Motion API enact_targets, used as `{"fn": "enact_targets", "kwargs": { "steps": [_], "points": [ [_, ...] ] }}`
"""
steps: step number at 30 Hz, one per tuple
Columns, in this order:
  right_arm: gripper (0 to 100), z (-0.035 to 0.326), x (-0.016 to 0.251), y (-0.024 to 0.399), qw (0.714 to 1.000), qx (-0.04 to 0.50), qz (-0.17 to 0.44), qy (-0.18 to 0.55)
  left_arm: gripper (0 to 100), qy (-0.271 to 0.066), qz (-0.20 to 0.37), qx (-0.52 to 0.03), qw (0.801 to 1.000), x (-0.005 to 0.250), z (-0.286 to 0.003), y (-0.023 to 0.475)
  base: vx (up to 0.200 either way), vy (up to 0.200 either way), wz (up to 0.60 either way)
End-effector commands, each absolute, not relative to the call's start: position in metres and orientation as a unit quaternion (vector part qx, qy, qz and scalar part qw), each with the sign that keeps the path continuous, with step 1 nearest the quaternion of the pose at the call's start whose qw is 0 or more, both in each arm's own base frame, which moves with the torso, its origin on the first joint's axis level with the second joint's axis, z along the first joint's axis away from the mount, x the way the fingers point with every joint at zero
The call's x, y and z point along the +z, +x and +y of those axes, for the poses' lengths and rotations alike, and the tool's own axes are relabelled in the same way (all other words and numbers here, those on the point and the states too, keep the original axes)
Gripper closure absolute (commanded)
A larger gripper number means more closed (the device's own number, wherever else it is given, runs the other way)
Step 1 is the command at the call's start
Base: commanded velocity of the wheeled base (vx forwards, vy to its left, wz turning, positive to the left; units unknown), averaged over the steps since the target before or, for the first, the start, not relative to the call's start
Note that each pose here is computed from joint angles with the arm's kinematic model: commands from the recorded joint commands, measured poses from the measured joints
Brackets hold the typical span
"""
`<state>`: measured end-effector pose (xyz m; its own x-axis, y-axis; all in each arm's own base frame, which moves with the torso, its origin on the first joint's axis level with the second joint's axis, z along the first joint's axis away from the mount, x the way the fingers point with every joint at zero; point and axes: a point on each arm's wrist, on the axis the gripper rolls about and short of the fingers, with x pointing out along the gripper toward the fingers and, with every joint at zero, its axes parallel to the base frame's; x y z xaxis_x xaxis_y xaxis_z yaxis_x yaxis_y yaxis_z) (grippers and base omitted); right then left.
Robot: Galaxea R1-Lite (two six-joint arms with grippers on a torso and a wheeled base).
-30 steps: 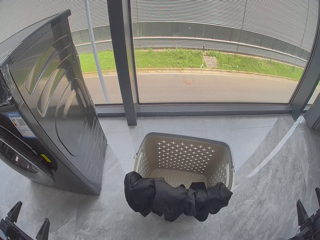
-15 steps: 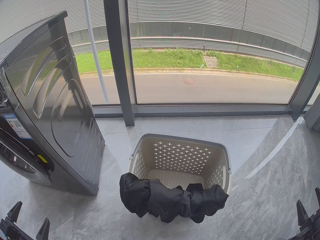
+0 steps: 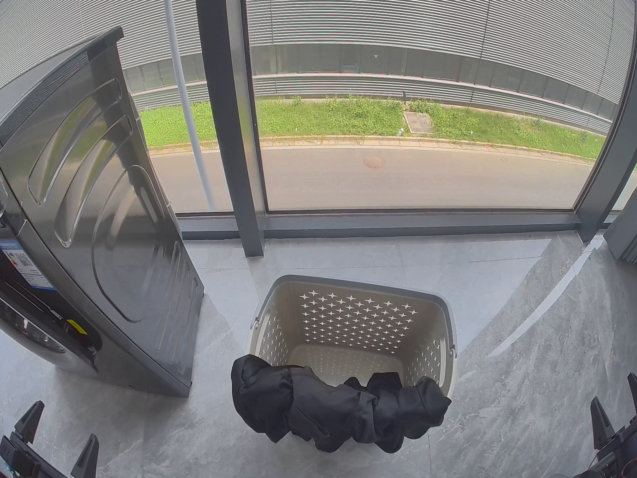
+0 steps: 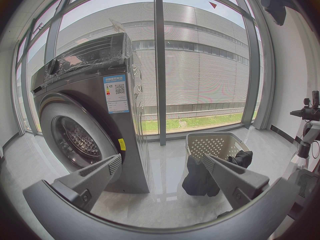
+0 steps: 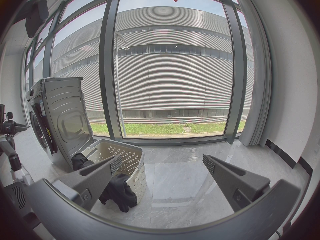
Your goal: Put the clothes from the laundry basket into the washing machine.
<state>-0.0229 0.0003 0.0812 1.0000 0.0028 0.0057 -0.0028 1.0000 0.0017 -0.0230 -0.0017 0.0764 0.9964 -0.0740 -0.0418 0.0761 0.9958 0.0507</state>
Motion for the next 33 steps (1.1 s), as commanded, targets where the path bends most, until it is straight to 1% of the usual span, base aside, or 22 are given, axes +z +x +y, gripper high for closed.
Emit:
{"fn": "enact_targets", "kwargs": {
  "steps": [1,6,9,15,24,33],
  "points": [
    [0,0.0003,0.0760,-0.0228,1.000,0.002,-0.002,0.001,0,0.027,0.020,-0.039,0.999,0.0711,-0.0017,-0.0230,0.000,0.000,0.00],
    [0,0.0003,0.0760,-0.0228,1.000,0.002,-0.002,0.001,0,0.024,0.021,-0.037,0.999,0.0711,-0.0017,-0.0230,0.000,0.000,0.00],
    [0,0.0003,0.0760,-0.0228,1.000,0.002,-0.002,0.001,0,0.025,0.021,-0.038,0.999,0.0711,-0.0016,-0.0230,0.200,0.000,0.00],
    [0,0.0003,0.0760,-0.0228,1.000,0.002,-0.002,0.001,0,0.030,0.020,-0.038,0.999,0.0711,-0.0017,-0.0230,0.000,0.000,0.00],
    [0,0.0003,0.0760,-0.0228,1.000,0.002,-0.002,0.001,0,0.028,0.020,-0.037,0.999,0.0711,-0.0017,-0.0230,0.000,0.000,0.00],
    [0,0.0003,0.0760,-0.0228,1.000,0.001,-0.002,0.001,0,0.028,0.020,-0.039,0.999,0.0711,-0.0017,-0.0230,0.200,0.000,0.00]
  ]
}}
